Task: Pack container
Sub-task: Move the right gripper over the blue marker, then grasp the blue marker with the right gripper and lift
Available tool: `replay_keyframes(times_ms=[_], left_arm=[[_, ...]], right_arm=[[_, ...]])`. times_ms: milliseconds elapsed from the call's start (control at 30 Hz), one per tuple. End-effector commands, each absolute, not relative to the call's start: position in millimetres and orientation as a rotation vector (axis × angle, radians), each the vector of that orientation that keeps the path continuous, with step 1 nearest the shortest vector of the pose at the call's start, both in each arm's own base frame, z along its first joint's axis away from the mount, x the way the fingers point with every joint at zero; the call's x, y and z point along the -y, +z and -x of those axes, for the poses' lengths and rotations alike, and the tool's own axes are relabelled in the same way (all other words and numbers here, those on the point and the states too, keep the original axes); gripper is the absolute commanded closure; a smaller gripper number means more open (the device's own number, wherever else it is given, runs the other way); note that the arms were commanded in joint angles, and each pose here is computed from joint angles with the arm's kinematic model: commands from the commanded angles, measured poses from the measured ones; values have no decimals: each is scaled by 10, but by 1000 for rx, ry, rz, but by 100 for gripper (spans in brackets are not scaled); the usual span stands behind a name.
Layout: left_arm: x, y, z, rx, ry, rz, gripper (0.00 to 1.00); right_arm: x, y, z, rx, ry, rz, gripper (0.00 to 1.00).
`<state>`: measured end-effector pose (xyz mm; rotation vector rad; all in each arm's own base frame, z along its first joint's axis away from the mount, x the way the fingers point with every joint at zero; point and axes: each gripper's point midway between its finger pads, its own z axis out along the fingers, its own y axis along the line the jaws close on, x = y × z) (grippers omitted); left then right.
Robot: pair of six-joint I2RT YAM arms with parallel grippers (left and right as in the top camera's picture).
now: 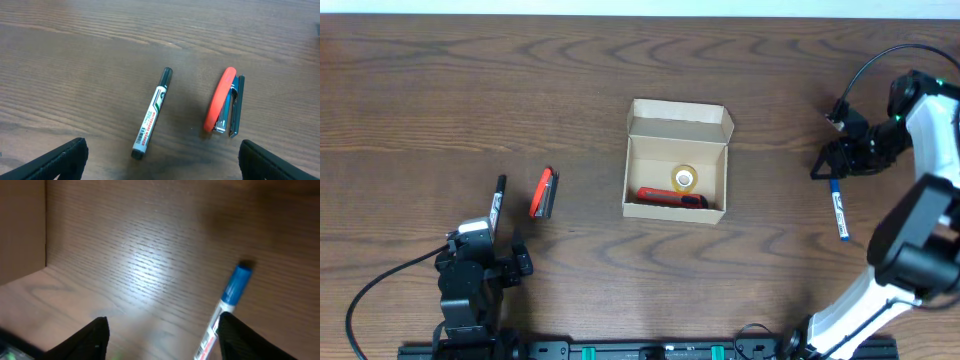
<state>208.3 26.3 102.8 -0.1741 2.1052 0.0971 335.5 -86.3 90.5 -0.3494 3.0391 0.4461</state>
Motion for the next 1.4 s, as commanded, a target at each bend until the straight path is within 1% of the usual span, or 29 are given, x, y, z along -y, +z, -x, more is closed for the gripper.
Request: replay_keyframes(times_ms=[0,67,133,233,333,367,400,500,733,933,1167,1367], left_arm=[[-250,1105,-2093,-2088,86,176,5],[-251,1105,-2093,-2088,86,176,5],[-251,1107,-2094,-2087,87,175,5],[-250,1106,-2094,-2087,86,176,5],[-249,1107,-2094,-2087,86,175,5],[-250,1108,-2094,-2087,86,176,5],[-250,1108,-2094,-2087,86,176,5],[-250,1107,-2094,-2087,86,176,5],[-249,1107,-2094,-2087,86,175,5],[-250,1107,-2094,-2087,86,176,5],[-249,1107,-2094,-2087,86,175,5],[-250,1107,-2094,-2087,86,176,5]], right_arm=[[877,1225,-3250,-2973,316,326,39],[879,1284,-3160,-2963,248,340,37],[859,1350,-3076,-2939,207,361,28],[799,1417,-2926,-2906,183,452,24],[814,1413,-2796,-2915,129,498,27],[856,1389,-2758,-2936,93,493,32],[932,1349,-2730,-2969,34,442,33],[1111,1197,-2674,-3036,-98,304,32],[1170,883,-2749,-3001,-144,295,27],[1181,633,-2794,-2974,-158,290,28],[1141,419,-2874,-2977,-91,291,30],[1140,130,-2876,-3037,-44,290,31]])
